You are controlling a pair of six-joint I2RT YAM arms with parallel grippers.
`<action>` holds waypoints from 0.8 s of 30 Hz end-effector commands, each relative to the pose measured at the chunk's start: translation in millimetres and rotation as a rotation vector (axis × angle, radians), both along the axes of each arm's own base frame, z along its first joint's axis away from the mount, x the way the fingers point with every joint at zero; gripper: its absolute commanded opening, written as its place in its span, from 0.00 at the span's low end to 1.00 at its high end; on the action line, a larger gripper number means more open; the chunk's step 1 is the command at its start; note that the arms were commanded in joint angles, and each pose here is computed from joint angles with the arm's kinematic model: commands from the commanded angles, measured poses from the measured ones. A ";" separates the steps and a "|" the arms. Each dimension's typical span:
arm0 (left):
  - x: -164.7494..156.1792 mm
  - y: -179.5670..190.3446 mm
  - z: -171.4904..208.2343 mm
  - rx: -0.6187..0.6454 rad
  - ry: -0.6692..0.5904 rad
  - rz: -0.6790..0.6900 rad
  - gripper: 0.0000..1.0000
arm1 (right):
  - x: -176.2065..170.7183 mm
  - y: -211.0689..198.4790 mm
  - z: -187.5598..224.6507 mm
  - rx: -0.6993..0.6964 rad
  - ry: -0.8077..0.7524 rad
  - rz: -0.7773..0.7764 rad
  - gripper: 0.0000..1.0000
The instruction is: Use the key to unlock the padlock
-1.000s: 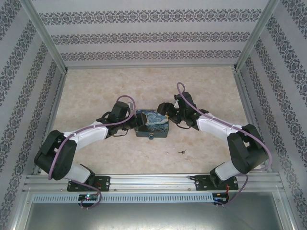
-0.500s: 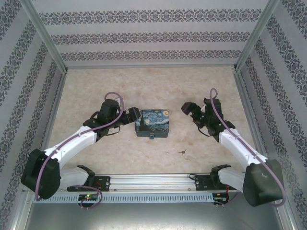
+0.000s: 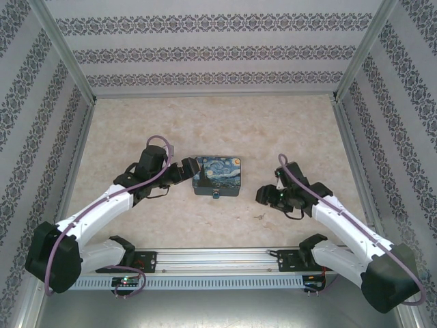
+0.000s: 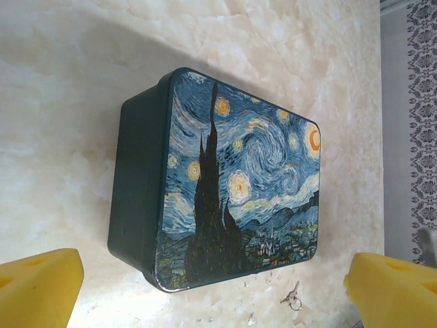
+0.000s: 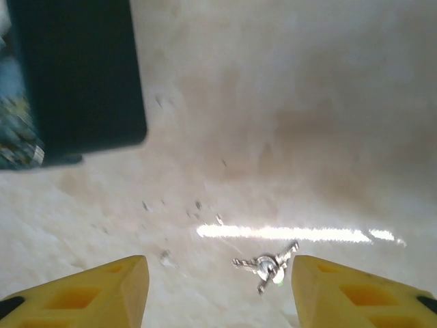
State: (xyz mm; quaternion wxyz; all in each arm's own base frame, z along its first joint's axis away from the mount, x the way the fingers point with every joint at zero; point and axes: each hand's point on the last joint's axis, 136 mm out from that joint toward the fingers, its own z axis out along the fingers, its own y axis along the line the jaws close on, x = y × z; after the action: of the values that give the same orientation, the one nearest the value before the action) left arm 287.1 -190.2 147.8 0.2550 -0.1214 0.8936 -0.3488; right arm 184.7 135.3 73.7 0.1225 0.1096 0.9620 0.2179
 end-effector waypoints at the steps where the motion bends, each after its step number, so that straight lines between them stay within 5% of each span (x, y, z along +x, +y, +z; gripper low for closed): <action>1: 2.9 -3.7 10.1 -0.012 0.008 -0.013 1.00 | -17.1 -12.6 -20.1 -0.083 0.054 -0.047 0.56; 9: 6.4 1.1 -2.5 0.051 0.044 -0.002 1.00 | -16.2 -0.2 -15.1 -0.175 0.032 0.120 0.54; 24: 9.6 8.8 0.1 0.102 0.049 0.024 1.00 | -41.3 21.5 -45.5 -0.112 0.098 0.121 0.55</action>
State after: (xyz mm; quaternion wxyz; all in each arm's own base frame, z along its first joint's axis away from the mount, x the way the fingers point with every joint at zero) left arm 292.8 -185.1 142.5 0.2365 -0.1302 0.9119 -0.3092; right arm 146.1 154.6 34.0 0.0706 0.0399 0.9835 0.1618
